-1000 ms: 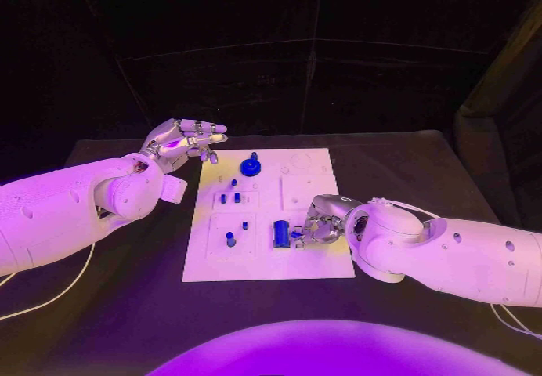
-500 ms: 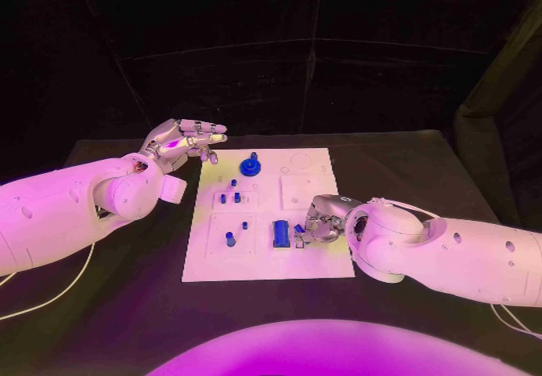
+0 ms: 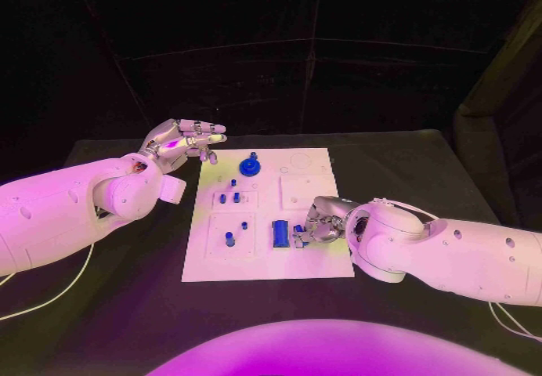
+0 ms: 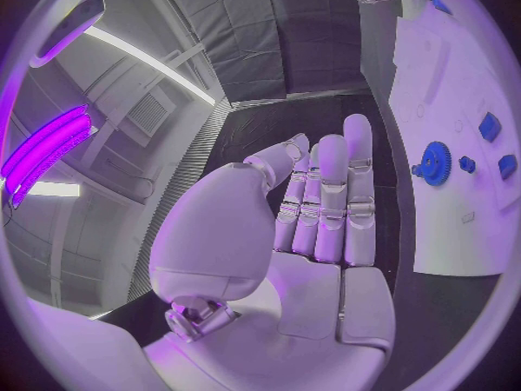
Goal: Assemble the parts on the task board
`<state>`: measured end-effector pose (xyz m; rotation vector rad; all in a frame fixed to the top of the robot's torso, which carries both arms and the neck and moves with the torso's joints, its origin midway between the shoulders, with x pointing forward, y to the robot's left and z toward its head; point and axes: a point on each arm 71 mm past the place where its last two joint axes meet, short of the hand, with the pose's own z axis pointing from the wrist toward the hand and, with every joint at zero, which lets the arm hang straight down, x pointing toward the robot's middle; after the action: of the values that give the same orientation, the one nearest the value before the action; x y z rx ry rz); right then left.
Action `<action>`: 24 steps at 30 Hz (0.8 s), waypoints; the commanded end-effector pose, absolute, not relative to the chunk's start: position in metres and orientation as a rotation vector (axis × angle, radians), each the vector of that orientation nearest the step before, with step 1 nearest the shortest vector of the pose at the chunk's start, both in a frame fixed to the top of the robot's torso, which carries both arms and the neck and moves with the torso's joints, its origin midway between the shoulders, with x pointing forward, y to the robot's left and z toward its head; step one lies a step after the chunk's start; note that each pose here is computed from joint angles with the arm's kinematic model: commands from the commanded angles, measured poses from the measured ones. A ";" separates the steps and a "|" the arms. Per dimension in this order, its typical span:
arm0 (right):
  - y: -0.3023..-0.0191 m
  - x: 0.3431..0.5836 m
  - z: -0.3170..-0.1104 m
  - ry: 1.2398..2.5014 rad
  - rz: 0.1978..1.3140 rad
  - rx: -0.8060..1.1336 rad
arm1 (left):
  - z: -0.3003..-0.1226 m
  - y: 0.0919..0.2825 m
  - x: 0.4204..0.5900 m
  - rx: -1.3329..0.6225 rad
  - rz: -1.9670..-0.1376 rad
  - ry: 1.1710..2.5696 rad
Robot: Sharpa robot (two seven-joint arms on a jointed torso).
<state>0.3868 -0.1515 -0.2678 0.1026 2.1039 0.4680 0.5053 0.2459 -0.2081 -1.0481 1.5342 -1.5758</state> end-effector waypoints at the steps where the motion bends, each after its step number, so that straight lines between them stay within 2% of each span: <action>1: -0.150 0.385 -0.269 2.138 0.497 0.131 | -0.207 0.245 0.505 -1.046 -1.592 1.535; 13: -0.150 0.384 -0.270 2.162 0.505 0.167 | -0.207 0.245 0.505 -1.048 -1.592 1.538; 24: -0.151 0.387 -0.267 2.093 0.512 0.166 | -0.207 0.245 0.505 -1.048 -1.592 1.540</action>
<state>0.3862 -0.1522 -0.2700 0.1666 2.1351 0.4897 0.5051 0.2461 -0.2084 -1.0499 1.5386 -1.5753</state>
